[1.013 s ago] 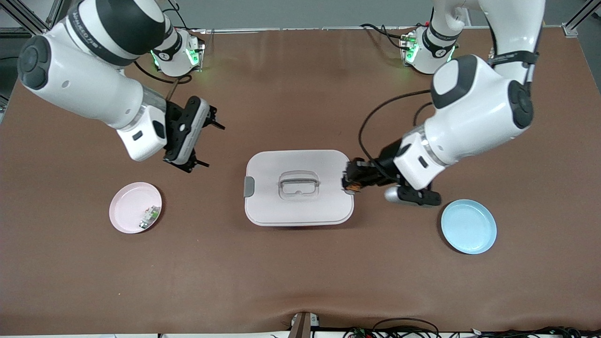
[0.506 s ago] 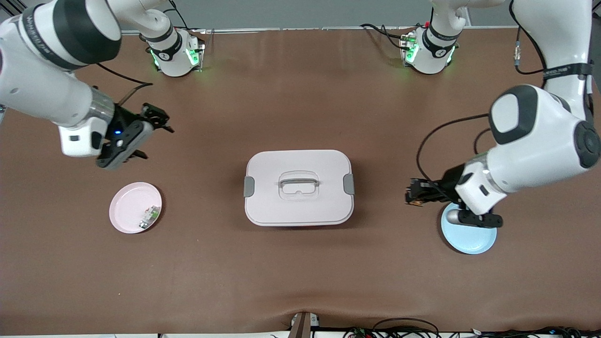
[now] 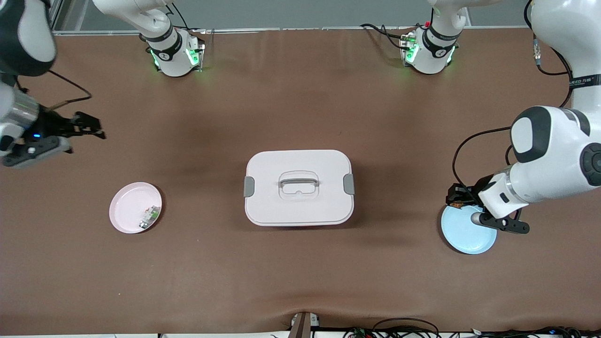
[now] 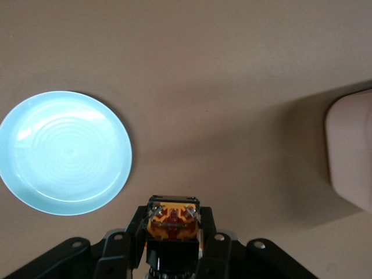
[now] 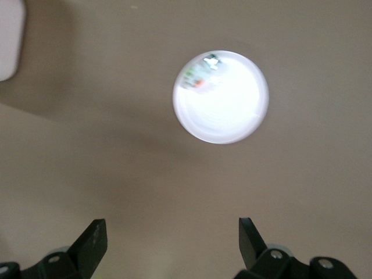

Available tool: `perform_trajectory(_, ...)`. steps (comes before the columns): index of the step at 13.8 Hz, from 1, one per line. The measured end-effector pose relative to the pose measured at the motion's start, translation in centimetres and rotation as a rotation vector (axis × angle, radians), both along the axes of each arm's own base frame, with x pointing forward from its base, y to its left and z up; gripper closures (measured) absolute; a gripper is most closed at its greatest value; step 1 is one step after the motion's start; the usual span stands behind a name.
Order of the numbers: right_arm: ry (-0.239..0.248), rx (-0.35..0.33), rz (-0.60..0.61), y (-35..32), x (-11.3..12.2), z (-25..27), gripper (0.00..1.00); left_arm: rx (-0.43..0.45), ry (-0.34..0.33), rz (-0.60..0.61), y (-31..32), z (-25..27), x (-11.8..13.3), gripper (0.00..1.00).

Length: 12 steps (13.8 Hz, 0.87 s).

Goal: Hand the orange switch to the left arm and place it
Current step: 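Lower the switch onto the light blue plate with the left gripper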

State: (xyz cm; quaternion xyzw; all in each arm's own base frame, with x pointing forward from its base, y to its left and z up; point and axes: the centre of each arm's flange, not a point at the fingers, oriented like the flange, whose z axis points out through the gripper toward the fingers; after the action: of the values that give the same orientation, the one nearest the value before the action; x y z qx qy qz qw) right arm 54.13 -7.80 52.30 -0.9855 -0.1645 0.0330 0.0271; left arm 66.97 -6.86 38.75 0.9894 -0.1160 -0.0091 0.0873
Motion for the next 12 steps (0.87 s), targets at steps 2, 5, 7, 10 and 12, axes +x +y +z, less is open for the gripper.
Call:
perform_trajectory(2,-0.037,-0.034,-0.05,-3.6,-0.9,1.5,0.0,0.007,-0.029,-0.048,1.5,-2.0,-0.1,0.59)
perform_trajectory(5,-0.132,-0.081,-0.048,-4.3,-0.7,4.1,0.0,0.006,-0.045,-0.102,4.2,-4.8,-0.4,0.59)
perform_trajectory(7,-0.182,-0.094,-0.04,-3.7,-0.2,6.1,0.0,0.01,-0.067,-0.121,5.6,-6.3,-0.2,0.59)
perform_trajectory(10,-0.208,-0.094,-0.133,-2.7,0.2,7.5,0.0,0.016,-0.116,-0.219,7.7,-8.5,0.1,0.59)
perform_trajectory(12,-0.208,-0.088,-0.201,-1.1,0.5,7.6,0.0,0.016,-0.133,-0.287,9.4,-10.2,0.2,0.59)
